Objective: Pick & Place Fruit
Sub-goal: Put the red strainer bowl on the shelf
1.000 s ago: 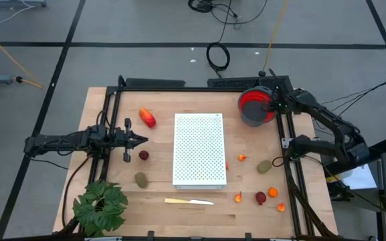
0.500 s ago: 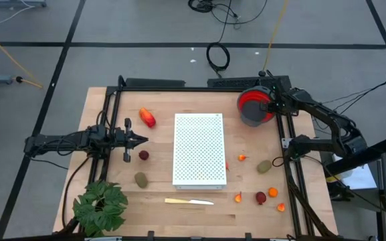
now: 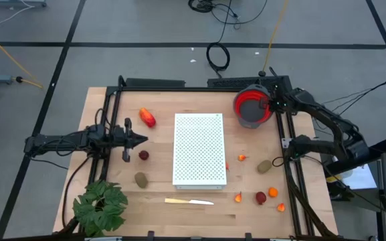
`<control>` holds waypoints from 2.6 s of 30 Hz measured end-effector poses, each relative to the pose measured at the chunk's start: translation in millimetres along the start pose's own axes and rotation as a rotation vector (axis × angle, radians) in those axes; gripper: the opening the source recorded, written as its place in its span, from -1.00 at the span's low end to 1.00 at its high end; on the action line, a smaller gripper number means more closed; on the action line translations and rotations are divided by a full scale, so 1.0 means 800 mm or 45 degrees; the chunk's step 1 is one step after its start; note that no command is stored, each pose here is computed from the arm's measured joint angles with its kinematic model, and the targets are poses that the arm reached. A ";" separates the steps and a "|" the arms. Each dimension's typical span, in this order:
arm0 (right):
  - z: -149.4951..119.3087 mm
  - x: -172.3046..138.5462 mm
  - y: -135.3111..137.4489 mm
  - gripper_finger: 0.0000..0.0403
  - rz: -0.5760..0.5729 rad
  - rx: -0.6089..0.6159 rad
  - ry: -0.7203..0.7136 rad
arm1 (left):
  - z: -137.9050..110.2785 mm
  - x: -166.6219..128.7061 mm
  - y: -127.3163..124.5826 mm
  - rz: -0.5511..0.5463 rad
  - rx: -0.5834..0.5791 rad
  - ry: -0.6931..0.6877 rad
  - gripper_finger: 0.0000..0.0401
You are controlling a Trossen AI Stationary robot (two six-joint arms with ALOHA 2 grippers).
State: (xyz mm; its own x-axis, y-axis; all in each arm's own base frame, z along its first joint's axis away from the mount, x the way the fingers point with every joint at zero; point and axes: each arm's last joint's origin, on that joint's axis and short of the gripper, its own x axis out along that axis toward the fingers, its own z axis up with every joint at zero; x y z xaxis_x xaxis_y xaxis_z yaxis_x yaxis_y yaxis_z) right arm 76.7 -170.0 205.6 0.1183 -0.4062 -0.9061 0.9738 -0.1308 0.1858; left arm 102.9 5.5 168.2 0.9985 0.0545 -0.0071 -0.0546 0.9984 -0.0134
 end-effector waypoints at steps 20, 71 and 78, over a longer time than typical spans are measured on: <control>-0.010 -0.142 0.008 -0.95 1.173 -0.109 -0.526 | 0.027 -0.003 0.000 -0.079 -0.655 -0.275 -0.90; -0.036 -0.164 0.113 -0.95 1.743 -0.218 -0.312 | 0.026 -0.003 0.000 -0.090 -0.776 -0.271 -0.90; -0.039 -0.180 0.146 -0.95 1.581 -0.213 -0.217 | 0.026 -0.003 0.000 -0.087 -0.776 -0.265 -0.90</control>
State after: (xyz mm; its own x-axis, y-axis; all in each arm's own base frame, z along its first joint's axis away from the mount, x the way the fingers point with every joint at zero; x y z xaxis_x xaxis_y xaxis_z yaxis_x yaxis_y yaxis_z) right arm 179.6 -98.5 346.3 0.9536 -0.2860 -0.0939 0.2394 0.5317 0.8124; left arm 100.8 5.4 189.0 0.9768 0.0538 0.2072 0.0765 0.8162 -0.5726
